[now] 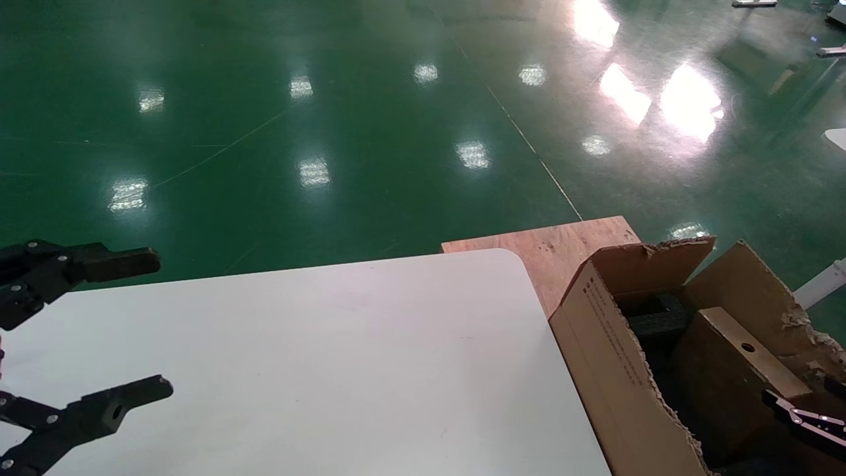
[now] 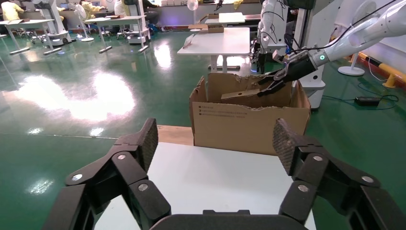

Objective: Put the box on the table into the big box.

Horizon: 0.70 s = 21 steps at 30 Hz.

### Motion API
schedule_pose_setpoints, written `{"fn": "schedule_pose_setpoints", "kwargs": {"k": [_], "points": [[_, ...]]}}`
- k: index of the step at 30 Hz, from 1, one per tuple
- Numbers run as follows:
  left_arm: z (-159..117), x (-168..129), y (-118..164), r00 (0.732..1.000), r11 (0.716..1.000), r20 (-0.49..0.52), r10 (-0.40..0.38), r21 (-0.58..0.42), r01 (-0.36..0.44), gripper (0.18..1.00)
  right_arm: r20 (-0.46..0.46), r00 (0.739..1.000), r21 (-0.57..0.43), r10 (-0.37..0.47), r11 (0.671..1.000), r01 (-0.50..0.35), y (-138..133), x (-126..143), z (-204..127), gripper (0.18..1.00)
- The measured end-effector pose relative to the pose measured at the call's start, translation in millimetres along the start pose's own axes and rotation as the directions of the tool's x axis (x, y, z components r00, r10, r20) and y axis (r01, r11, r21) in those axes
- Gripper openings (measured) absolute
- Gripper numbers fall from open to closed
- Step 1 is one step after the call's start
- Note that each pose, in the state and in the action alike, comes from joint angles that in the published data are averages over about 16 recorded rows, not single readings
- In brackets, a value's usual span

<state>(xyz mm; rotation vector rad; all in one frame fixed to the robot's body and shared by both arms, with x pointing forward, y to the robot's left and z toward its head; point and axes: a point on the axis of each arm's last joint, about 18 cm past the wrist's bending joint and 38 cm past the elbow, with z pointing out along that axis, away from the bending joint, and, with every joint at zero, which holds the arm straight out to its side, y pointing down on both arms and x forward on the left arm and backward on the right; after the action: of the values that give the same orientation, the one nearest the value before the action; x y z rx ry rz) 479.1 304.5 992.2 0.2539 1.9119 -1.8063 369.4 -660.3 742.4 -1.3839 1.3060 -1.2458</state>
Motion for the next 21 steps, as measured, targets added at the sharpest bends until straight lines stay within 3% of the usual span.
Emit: {"fn": "schedule_pose_setpoints", "kwargs": {"k": [12,21], "points": [[0,0,0,1.0,1.0,0.0,0.0,0.0,0.0,0.958,0.134,0.985,0.149,-0.112,0.985,0.091,-78,-27,14,0.992],[0,0,0,1.0,1.0,0.0,0.0,0.0,0.0,0.997,0.223,0.931,0.29,-0.288,0.932,0.219,-157,-65,26,1.001]]}}
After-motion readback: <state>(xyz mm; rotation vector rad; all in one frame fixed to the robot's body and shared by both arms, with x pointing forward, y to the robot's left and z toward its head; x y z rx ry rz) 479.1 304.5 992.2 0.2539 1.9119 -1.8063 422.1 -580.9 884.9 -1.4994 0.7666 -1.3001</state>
